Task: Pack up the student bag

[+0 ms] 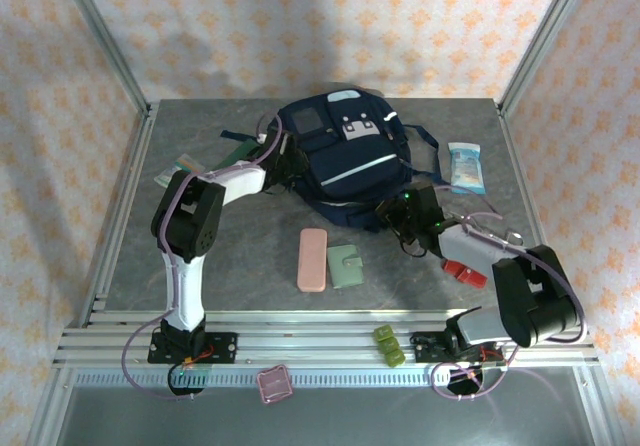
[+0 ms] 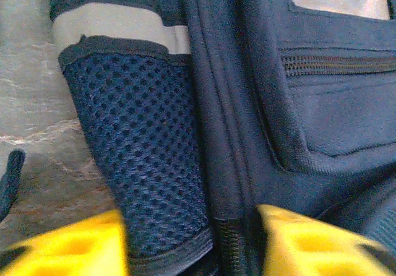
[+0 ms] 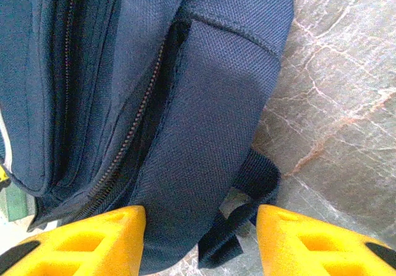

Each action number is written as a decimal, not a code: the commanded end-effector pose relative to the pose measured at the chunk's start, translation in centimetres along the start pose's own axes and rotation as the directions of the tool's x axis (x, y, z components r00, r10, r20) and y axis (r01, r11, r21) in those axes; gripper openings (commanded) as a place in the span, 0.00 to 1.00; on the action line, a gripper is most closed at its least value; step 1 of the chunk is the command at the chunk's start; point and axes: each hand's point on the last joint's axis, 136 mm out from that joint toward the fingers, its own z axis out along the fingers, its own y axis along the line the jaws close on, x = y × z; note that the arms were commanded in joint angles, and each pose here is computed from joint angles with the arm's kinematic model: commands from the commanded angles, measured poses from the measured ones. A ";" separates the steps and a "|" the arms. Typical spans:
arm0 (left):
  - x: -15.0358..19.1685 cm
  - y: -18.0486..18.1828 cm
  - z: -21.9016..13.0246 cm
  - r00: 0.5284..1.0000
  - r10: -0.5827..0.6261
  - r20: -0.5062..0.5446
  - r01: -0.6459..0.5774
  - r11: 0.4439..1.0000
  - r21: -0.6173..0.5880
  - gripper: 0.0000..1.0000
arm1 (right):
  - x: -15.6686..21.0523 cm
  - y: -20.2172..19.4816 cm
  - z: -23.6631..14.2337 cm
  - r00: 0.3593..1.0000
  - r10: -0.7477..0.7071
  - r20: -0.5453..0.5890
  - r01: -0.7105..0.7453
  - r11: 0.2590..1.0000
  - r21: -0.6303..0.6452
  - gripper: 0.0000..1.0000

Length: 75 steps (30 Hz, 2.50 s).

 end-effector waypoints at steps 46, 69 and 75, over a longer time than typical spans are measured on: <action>3.5 -10.1 -12.4 0.958 -0.280 -0.054 0.272 0.840 0.470 0.00 | 0.0 11.6 -5.0 0.866 -0.450 0.218 0.487 0.859 -0.158 0.35; 1.7 -13.9 -15.5 0.959 -0.270 -0.084 0.271 0.789 0.551 0.00 | 2.6 16.6 2.4 0.790 -0.518 0.328 0.582 0.802 -0.136 0.46; 1.5 -14.9 -16.3 0.957 -0.274 -0.097 0.278 0.764 0.582 0.00 | 1.5 16.9 4.1 0.775 -0.527 0.349 0.580 0.813 -0.058 0.45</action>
